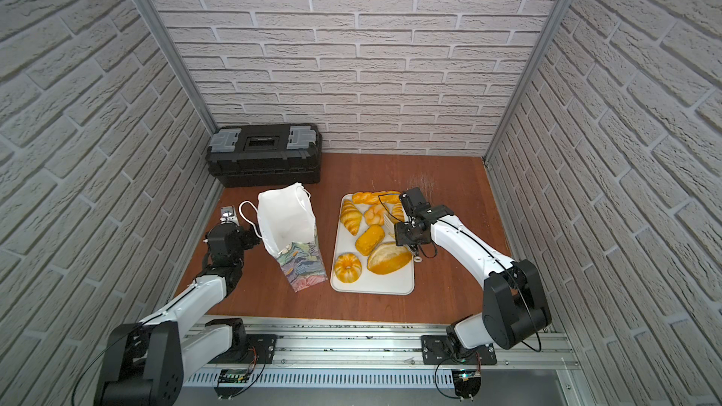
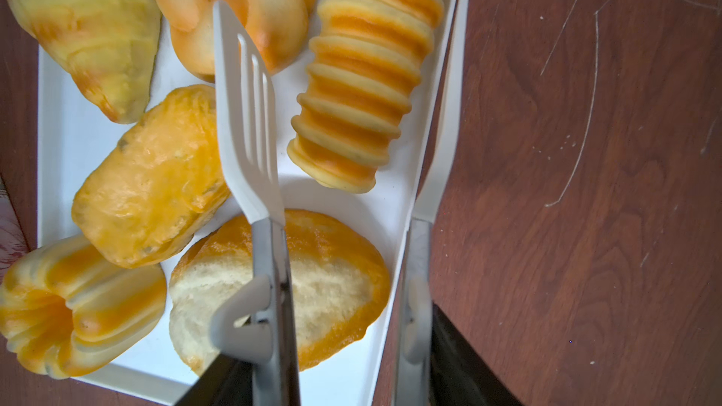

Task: Pack bread into a paper bag
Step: Pick up the fake bread from the plate, then place the fake bread in the paper bag.

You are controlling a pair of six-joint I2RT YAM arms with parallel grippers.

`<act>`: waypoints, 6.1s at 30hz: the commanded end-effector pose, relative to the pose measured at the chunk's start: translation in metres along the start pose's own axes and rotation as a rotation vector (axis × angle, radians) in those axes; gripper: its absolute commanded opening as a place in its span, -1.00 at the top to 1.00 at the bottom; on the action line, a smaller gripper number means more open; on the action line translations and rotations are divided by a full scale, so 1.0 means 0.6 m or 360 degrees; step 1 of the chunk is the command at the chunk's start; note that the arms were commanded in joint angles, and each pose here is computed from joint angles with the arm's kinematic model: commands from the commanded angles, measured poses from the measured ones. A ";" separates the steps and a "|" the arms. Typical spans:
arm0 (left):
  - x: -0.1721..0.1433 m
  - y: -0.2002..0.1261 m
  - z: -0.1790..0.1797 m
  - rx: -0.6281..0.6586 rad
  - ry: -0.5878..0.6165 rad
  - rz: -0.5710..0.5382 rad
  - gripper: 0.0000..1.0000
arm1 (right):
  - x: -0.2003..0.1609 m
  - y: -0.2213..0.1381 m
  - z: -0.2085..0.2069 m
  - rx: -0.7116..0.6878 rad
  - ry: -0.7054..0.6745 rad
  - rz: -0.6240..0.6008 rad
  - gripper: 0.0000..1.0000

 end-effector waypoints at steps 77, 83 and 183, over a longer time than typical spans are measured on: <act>0.000 -0.001 0.002 0.0007 -0.0007 -0.0050 -0.96 | 0.221 -0.370 0.183 0.0293 -0.0692 -0.1003 0.95; 0.000 -0.001 0.003 0.0020 -0.0015 -0.0050 -0.95 | 0.232 -0.418 0.233 0.0380 -0.0824 -0.1111 0.95; 0.011 -0.015 0.012 0.0085 -0.0081 -0.0118 -0.96 | 0.107 -0.372 0.364 0.0554 -0.1057 -0.0982 0.06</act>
Point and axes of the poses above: each gripper's point midway between its finger pads, its own y axis out along the fingers, its own z axis along the line the jaws close on, x = y × z, the point moved 10 cm from there along -y, back along the fingers, and after that the axes turned 15 degrees about -y, right-handed, at the moved point
